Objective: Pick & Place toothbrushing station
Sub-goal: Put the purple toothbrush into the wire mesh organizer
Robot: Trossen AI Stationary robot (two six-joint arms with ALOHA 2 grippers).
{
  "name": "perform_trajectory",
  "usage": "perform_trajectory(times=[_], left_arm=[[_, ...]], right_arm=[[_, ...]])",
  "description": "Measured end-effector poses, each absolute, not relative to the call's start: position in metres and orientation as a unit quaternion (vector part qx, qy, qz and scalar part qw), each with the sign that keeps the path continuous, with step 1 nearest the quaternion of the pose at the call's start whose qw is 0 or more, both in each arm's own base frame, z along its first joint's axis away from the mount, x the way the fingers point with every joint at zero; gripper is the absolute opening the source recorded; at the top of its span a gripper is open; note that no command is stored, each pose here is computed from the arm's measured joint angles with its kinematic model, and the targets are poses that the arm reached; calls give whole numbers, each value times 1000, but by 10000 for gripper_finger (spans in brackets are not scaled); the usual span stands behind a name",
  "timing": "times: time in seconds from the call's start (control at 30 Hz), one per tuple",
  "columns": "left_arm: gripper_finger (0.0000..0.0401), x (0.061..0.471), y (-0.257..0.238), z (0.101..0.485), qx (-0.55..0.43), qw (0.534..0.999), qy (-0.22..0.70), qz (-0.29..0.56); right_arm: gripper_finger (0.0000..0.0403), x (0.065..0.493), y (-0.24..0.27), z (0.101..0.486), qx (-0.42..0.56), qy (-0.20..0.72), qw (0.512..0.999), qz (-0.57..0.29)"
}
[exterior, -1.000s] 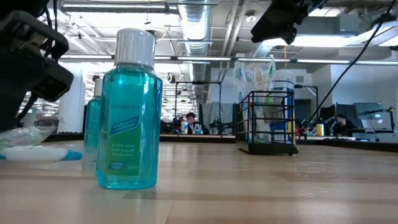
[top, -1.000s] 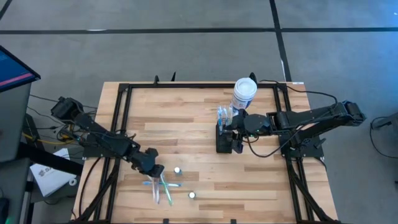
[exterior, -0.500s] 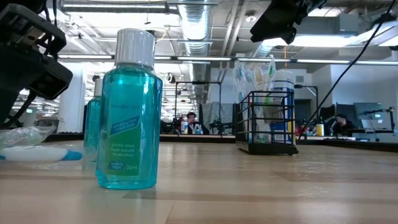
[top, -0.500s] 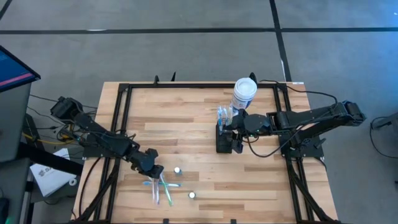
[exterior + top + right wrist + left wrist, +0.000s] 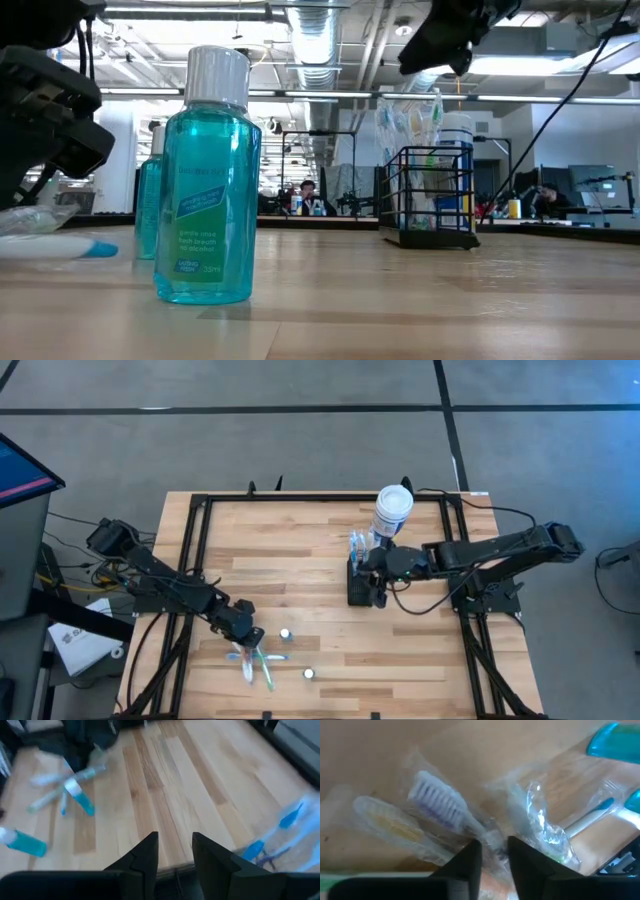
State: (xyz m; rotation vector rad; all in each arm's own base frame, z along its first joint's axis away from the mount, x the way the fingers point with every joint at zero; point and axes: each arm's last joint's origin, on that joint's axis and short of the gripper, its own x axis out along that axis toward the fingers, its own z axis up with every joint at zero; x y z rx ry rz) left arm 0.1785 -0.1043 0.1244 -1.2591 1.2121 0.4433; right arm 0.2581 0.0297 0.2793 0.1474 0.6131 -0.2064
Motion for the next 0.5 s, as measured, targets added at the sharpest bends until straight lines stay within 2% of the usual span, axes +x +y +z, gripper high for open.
perform_trajectory(times=[0.17, 0.5], left_arm=[[12, 179, -104, 125, -540, 631, 526, 183], [0, 179, -104, 126, -530, 644, 525, 173]], right_arm=[[111, 267, 29, 266, 66, 327, 937, -107], [111, 272, 29, 270, 58, 298, 948, -101]])
